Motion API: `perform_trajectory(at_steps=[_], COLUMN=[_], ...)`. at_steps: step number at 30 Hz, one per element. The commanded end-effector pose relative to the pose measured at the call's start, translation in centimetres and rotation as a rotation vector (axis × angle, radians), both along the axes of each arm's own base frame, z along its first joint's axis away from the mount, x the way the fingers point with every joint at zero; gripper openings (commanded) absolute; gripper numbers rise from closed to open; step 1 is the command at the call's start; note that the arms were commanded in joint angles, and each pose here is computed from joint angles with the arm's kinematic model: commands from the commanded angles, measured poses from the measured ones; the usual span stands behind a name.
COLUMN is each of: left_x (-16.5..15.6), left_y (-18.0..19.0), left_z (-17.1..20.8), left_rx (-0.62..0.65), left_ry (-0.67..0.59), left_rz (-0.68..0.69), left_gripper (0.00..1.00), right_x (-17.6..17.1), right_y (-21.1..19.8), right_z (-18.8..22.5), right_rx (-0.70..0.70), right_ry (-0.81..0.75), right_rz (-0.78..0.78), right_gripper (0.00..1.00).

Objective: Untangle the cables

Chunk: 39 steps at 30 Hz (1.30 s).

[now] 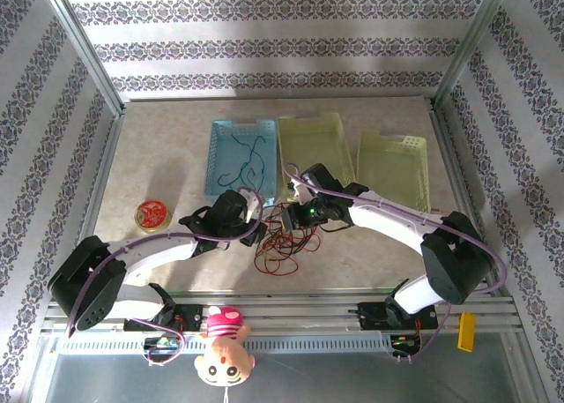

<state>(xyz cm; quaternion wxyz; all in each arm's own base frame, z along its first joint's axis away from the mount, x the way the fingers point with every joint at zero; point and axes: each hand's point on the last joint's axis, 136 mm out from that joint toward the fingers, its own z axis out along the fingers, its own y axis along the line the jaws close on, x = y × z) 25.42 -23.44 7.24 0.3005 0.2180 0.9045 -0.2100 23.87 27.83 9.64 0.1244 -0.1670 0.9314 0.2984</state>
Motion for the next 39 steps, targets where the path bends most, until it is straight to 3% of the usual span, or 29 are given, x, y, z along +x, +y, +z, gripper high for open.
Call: perform_trajectory(at_steps=[1, 4, 7, 10, 23, 25, 30, 39], left_x=[0.2, 0.5, 0.7, 1.1, 2.0, 2.0, 2.0, 1.4], left_y=[-0.6, -0.8, -1.1, -1.4, -2.0, -2.0, -1.8, -1.6], left_z=[0.4, 0.2, -0.1, -0.3, -0.9, -1.0, -1.1, -2.9], left_rx=[0.009, 0.011, 0.011, 0.014, 0.026, 0.029, 0.028, 0.053], left_ry=[-0.014, -0.014, -0.009, -0.003, 0.002, 0.003, 0.006, 0.05], left_rz=[-0.025, -0.024, -0.027, -0.025, -0.016, -0.016, -0.003, -0.012], left_gripper=[0.4, 0.4, 0.4, 0.4, 0.4, 0.4, 0.4, 0.4], right_x=[-0.1, -0.2, -0.4, -0.6, -0.6, -0.2, 0.7, 2.0], right_y=[-0.1, 0.0, -0.1, -0.4, -0.3, 0.0, 0.5, -0.5], right_z=[0.0, 0.7, 1.3, 1.6, 0.3, -0.1, 0.1, 9.0], right_rx=[0.004, 0.024, 0.037, 0.044, 0.024, 0.018, 0.014, 0.07], right_ry=[-0.004, -0.018, -0.028, -0.039, -0.015, -0.013, -0.035, -0.262], right_rz=[0.008, 0.014, 0.013, 0.01, 0.011, 0.011, 0.009, -0.022], right_gripper=[0.21, 0.16, 0.3, 0.38, 0.38, 0.35, 0.02, 0.0])
